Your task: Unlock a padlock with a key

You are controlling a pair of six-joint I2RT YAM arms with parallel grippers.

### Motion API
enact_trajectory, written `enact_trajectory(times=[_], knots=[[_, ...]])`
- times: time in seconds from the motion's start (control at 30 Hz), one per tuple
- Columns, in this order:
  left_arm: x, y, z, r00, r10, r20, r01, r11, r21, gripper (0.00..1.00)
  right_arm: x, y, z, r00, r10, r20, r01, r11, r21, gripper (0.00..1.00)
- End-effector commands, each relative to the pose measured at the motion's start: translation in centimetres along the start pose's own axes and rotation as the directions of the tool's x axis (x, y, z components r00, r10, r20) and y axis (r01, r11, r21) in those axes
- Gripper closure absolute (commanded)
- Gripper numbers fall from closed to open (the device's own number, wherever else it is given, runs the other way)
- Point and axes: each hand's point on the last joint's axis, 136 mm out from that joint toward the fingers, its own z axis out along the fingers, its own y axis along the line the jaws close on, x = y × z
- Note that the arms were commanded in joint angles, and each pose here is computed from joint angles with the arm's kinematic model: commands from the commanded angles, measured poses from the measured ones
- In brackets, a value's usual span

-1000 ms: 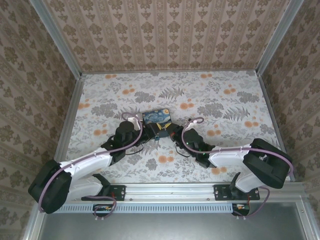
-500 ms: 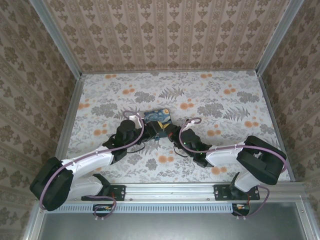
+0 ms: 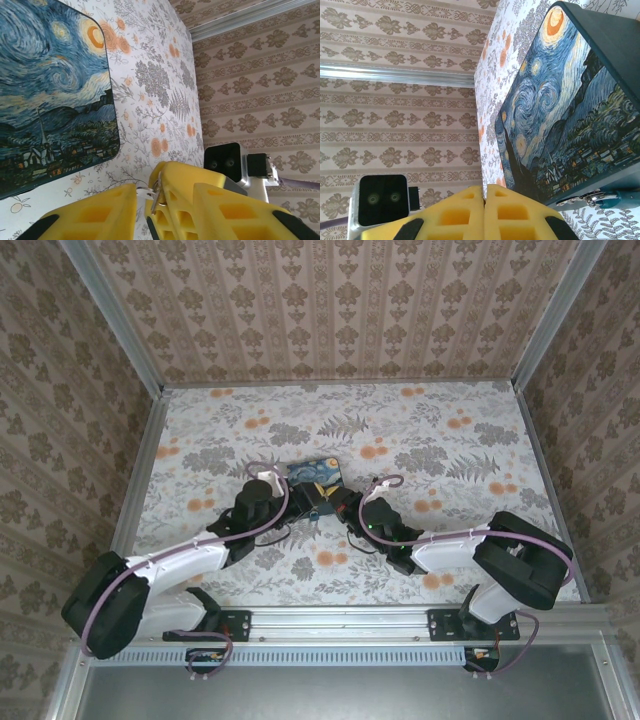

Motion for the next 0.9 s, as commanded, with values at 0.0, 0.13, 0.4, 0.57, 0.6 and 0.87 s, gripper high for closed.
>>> enact_trajectory(times=[0.0, 0.13, 0.4, 0.57, 0.6, 0.87], knots=[[-0.13, -0.93, 0.3, 1.0, 0.013, 0.003, -0.013, 1.0, 0.023, 0.67, 0.3, 1.23, 0.04, 0.999, 0.03, -0.012, -0.03, 0.999, -0.042, 1.0], [-0.21, -1.01, 0.35, 1.0, 0.014, 0.006, -0.014, 1.0, 0.026, 0.69, 0.42, 1.21, 0.24, 0.999, 0.034, -0.015, -0.035, 0.998, -0.044, 1.0], [-0.31, -1.16, 0.55, 1.0, 0.016, 0.009, -0.016, 0.999, 0.032, 0.73, 0.61, 0.89, 0.32, 0.999, 0.035, -0.023, -0.036, 0.999, -0.039, 1.0], [-0.39, -1.3, 0.8, 1.0, 0.014, 0.009, -0.015, 0.999, 0.04, 0.76, 0.68, 0.75, 0.4, 0.999, 0.036, -0.026, -0.037, 0.999, -0.037, 1.0], [-0.4, -1.28, 0.83, 1.0, 0.015, 0.009, -0.016, 0.999, 0.039, 0.77, 0.72, 0.76, 0.4, 0.999, 0.037, -0.026, -0.038, 0.999, -0.037, 1.0], [-0.5, -1.33, 0.96, 1.0, 0.014, 0.012, -0.015, 0.999, 0.042, 0.93, 0.75, 0.53, 0.46, 0.999, 0.043, -0.027, -0.044, 0.998, -0.035, 1.0]])
